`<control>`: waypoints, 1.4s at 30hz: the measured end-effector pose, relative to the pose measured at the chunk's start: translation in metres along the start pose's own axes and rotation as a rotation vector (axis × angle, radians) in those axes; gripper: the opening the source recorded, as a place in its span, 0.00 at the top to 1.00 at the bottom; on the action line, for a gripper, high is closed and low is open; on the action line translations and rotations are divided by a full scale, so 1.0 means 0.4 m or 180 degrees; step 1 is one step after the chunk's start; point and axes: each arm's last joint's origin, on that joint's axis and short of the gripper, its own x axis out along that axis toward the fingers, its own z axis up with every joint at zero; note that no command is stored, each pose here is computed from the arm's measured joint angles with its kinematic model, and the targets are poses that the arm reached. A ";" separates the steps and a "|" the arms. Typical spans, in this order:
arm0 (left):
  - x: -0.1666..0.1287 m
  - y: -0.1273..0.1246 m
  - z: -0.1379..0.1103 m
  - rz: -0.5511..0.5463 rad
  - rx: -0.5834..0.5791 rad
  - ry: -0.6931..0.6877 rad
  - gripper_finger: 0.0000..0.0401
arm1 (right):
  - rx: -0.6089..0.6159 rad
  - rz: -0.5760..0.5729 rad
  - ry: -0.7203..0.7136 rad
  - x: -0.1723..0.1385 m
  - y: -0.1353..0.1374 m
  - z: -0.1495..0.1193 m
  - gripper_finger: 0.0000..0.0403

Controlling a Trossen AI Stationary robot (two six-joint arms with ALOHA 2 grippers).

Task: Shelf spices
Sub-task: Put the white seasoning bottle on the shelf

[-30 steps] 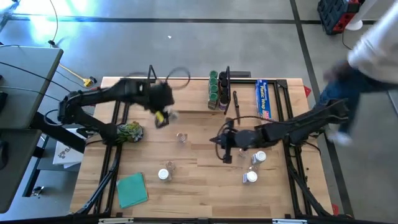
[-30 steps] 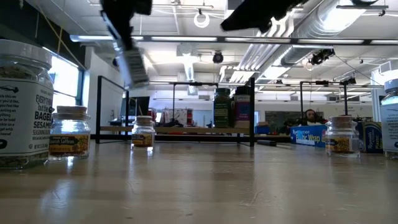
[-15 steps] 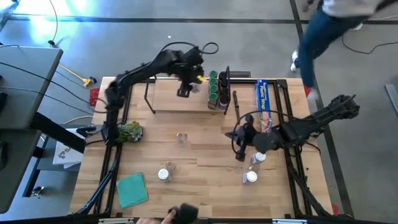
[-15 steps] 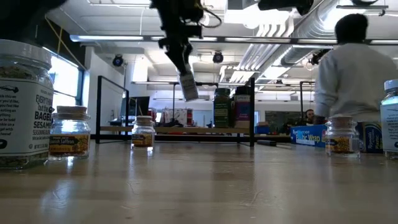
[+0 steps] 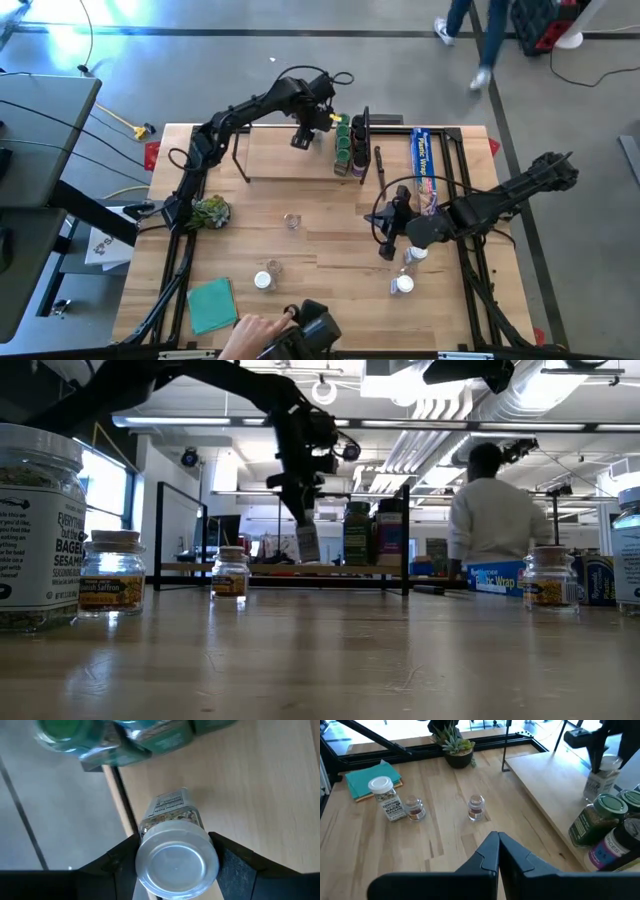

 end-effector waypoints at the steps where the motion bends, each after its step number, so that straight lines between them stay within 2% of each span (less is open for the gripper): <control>1: 0.004 0.002 0.002 0.0000 -0.0002 -0.0027 0.48 | 0.0001 0.0001 -0.0002 0.000 0.000 0.000 1.00; 13: 0.010 0.013 0.016 0.0124 -0.0014 -0.0241 0.47 | 0.0077 -0.0043 -0.0011 0.003 -0.005 0.002 1.00; 26: 0.009 0.026 0.026 0.0218 -0.0078 -0.0479 0.30 | 0.0123 -0.0043 -0.0012 0.003 -0.005 0.002 1.00; 35: 0.005 0.034 0.031 0.0305 -0.0152 -0.0574 0.28 | 0.0134 -0.0044 -0.0012 0.003 -0.005 0.002 1.00; 38: -0.026 0.031 0.029 0.0349 -0.0155 -0.0608 0.28 | 0.0130 -0.0044 -0.0011 0.004 -0.005 0.002 1.00; 42: -0.117 0.032 0.011 0.0491 -0.0297 -0.0789 0.30 | 0.0124 -0.0045 -0.0011 0.004 -0.005 0.002 1.00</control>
